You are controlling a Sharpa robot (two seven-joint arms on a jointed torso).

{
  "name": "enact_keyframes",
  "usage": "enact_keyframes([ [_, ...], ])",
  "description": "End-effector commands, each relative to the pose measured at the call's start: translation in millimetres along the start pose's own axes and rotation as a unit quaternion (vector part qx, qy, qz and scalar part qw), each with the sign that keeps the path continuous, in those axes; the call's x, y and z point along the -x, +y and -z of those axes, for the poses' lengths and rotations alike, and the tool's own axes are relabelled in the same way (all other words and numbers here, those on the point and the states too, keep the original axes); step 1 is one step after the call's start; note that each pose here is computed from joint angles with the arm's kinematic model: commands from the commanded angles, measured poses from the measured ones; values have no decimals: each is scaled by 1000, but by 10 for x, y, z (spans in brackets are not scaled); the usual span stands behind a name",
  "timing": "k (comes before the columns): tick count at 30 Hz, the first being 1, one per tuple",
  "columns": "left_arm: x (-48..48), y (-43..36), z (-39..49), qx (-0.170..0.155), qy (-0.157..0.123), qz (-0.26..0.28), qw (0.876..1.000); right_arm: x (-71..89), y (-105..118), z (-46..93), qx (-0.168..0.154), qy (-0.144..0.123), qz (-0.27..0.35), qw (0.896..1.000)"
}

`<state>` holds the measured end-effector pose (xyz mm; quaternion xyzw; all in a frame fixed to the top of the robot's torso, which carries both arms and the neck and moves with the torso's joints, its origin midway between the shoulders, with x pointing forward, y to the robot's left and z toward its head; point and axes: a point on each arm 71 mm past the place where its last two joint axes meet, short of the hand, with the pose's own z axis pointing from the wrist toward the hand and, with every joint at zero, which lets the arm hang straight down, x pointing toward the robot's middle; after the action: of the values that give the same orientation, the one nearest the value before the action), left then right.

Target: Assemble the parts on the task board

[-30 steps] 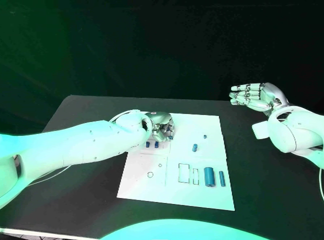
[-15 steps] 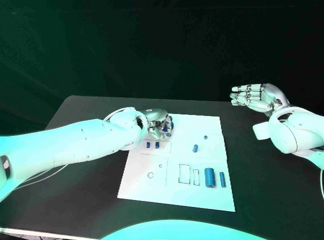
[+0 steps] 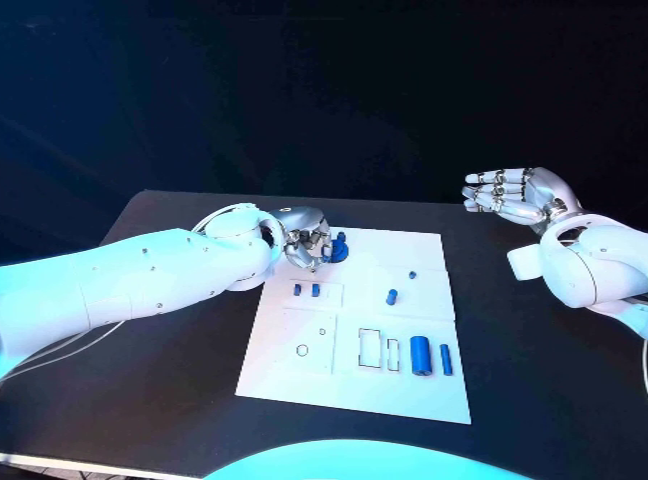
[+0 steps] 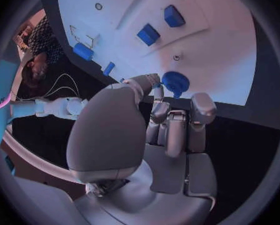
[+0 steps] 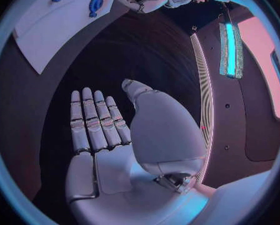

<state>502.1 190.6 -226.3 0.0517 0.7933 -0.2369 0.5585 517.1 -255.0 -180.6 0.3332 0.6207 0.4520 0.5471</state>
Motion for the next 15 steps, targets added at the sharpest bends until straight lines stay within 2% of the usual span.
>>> enact_keyframes([
  [1, 1, 50, 13, 13, 14, -3, 1000, -10, 7, 0, 6, 6, 0, 1000],
  [8, 17, 182, 48, 30, 20, -8, 999, -7, 5, 0, 6, 6, 0, 1000],
  [15, 12, 243, 68, 38, 30, -13, 999, -6, 4, 0, 6, 5, 0, 1000],
])
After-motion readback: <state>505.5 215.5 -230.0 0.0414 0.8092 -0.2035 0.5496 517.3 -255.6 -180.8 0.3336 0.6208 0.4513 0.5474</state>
